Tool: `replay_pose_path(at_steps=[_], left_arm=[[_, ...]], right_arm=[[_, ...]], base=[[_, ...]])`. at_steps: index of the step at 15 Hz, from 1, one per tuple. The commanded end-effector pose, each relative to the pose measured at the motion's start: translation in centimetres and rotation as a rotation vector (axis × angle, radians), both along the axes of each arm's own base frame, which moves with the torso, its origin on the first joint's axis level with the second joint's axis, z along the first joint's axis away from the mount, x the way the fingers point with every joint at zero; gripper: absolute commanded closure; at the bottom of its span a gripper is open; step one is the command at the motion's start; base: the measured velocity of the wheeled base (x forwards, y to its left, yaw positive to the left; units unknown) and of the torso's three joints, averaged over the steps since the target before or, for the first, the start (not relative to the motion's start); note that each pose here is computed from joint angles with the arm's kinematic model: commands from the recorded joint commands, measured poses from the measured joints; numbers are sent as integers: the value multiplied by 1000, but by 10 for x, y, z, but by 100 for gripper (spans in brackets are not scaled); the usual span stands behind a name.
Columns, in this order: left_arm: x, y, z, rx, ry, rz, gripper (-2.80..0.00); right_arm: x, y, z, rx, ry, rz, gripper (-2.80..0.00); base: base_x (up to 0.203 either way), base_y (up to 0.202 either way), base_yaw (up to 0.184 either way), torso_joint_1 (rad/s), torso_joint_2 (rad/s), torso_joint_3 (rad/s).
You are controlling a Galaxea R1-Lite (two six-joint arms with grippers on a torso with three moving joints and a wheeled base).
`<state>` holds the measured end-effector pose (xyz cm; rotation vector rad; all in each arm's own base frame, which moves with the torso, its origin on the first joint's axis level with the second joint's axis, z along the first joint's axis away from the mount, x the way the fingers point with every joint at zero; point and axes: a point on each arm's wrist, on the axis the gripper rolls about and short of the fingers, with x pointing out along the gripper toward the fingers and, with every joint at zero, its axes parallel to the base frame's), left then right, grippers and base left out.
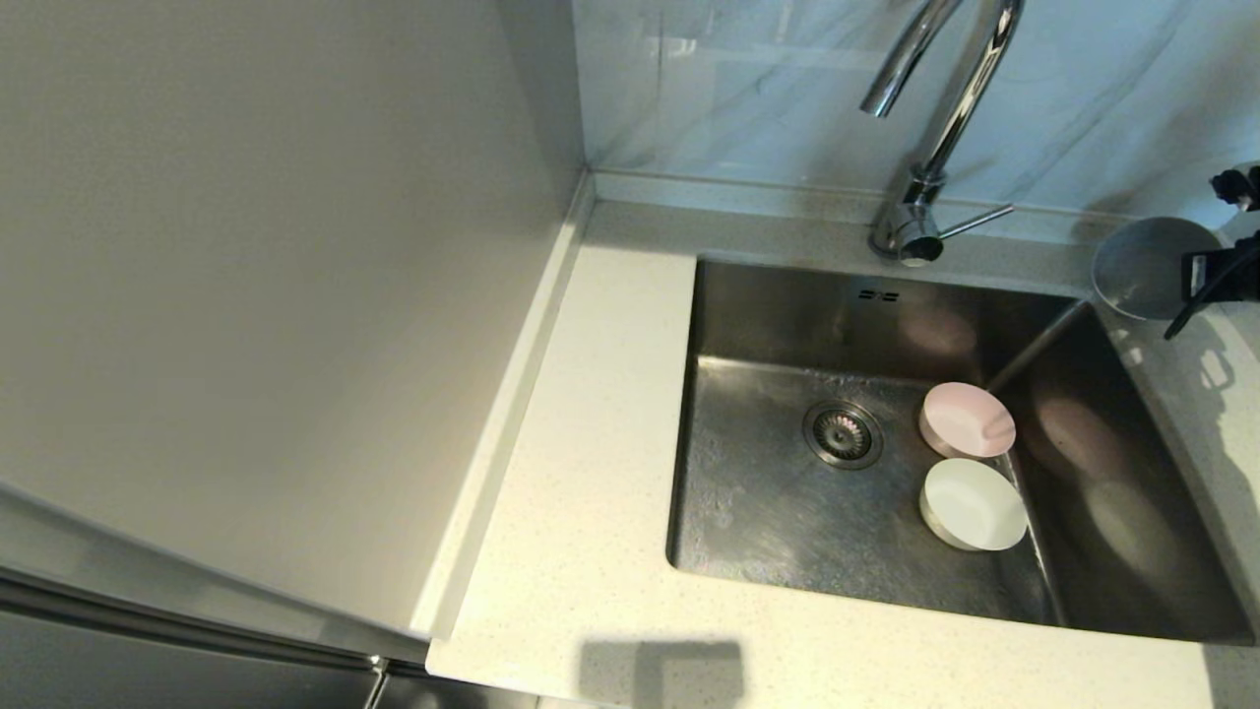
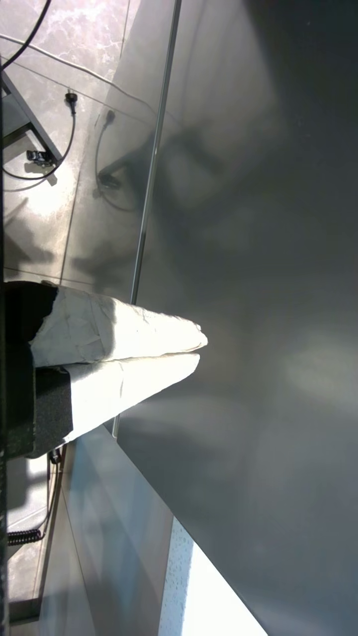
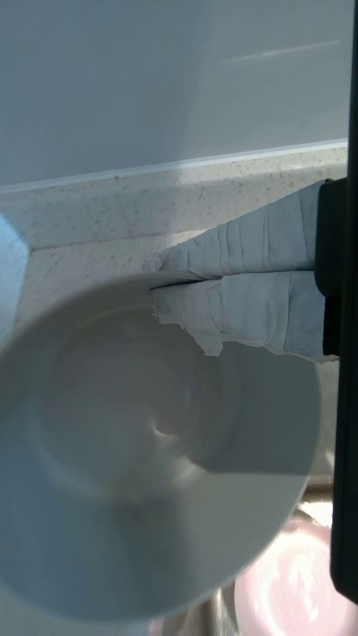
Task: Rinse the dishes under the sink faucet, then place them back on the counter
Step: Put a bowl back to the table from the sink
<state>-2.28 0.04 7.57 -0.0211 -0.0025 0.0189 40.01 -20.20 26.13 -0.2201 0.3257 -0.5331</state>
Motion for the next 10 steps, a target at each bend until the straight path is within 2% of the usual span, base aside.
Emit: replay_pose_path(at_steps=[1, 4, 5, 10], left_arm=[[0, 0, 0, 0, -4, 1, 0], [0, 0, 0, 0, -4, 0, 0], [0, 0, 0, 0, -4, 1, 0], [0, 0, 0, 0, -4, 1, 0]], right_arm=[[3, -7, -9, 4, 18, -10, 0], [3, -10, -8, 0, 12, -17, 0], [4, -11, -6, -3, 6, -19, -280], [4, -16, 0, -16, -23, -29, -280]], base=[[0, 0, 0, 0, 0, 0], [0, 0, 0, 0, 0, 0], [0, 0, 0, 0, 0, 0], [0, 0, 0, 0, 0, 0]])
